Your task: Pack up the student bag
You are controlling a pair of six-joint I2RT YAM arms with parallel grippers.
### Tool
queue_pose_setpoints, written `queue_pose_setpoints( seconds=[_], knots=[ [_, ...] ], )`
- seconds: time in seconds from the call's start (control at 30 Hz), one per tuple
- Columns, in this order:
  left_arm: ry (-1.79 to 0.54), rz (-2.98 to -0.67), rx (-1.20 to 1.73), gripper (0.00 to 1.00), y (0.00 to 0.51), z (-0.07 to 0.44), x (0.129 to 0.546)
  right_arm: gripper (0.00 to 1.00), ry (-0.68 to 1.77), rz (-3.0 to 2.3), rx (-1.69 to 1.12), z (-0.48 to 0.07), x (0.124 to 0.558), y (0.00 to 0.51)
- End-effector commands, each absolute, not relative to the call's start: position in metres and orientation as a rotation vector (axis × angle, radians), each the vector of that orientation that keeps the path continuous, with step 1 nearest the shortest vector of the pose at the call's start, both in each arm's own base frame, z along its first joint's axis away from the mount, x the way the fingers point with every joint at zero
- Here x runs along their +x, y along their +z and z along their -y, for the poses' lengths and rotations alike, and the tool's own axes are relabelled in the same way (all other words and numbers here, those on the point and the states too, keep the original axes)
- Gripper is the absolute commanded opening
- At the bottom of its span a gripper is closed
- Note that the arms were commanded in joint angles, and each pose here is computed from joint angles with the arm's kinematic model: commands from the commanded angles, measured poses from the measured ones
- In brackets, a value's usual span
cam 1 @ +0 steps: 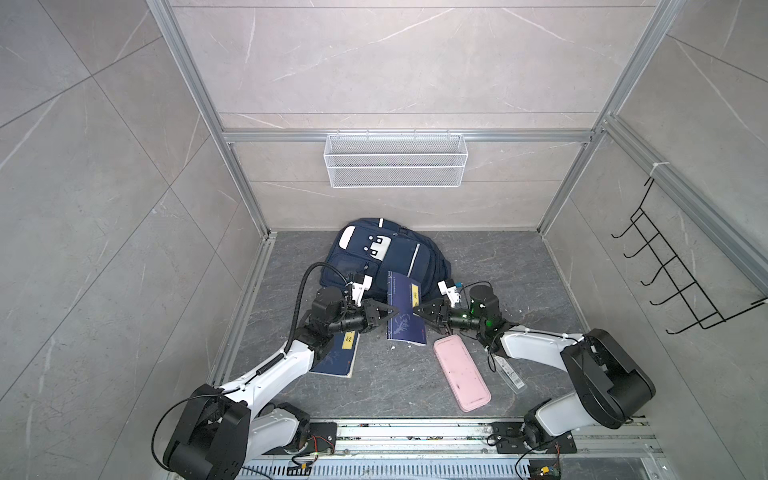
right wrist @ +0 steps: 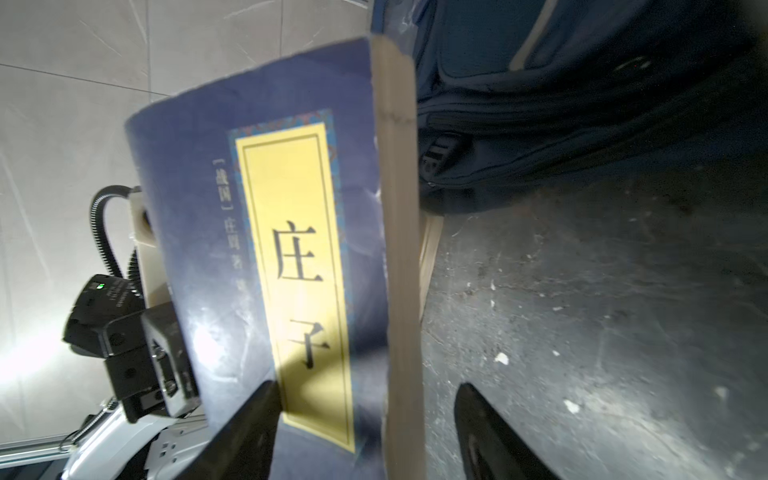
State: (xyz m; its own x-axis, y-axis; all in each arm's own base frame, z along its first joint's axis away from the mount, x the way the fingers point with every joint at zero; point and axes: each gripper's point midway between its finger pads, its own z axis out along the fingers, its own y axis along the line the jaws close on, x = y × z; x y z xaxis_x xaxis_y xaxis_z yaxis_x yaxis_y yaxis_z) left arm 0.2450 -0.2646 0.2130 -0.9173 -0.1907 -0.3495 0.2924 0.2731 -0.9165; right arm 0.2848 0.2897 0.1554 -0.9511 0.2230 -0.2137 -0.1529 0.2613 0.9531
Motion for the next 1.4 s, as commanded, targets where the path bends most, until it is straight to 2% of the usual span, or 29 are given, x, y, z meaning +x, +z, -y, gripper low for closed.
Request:
queue_pose_setpoints(
  seconds=[0.0, 0.33, 0.87, 1.03, 1.13, 1.2, 1.23, 1.37],
  knots=[
    [-1.730, -2.049, 0.182, 0.00, 0.237, 0.266, 0.243, 0.67, 1.864, -2.101, -0.019, -0.296, 0.281, 0.187],
    [-1.663, -2.116, 0.092, 0.00, 0.216, 0.252, 0.251, 0.56, 1.891, -2.050, -0.040, -0.289, 0.282, 0.206],
    [-1.638, -2.160, 0.069, 0.00, 0.204, 0.250, 0.254, 0.27, 1.889, -2.038, -0.074, -0.289, 0.282, 0.222],
    [-1.617, -2.187, 0.060, 0.00, 0.199, 0.250, 0.255, 0.14, 1.876, -2.062, -0.069, -0.290, 0.283, 0.221],
    [-1.589, -2.212, 0.050, 0.00, 0.193, 0.248, 0.256, 0.01, 1.865, -2.082, -0.059, -0.290, 0.285, 0.219],
    [-1.563, -2.232, 0.049, 0.00, 0.190, 0.247, 0.257, 0.00, 1.846, -2.094, -0.049, -0.289, 0.287, 0.218],
    [-1.548, -2.243, 0.048, 0.02, 0.188, 0.247, 0.258, 0.00, 1.836, -2.101, -0.046, -0.289, 0.287, 0.218],
    [-1.448, -2.298, 0.044, 0.32, 0.182, 0.241, 0.261, 0.00, 1.753, -2.130, 0.009, -0.275, 0.294, 0.216]
  ],
)
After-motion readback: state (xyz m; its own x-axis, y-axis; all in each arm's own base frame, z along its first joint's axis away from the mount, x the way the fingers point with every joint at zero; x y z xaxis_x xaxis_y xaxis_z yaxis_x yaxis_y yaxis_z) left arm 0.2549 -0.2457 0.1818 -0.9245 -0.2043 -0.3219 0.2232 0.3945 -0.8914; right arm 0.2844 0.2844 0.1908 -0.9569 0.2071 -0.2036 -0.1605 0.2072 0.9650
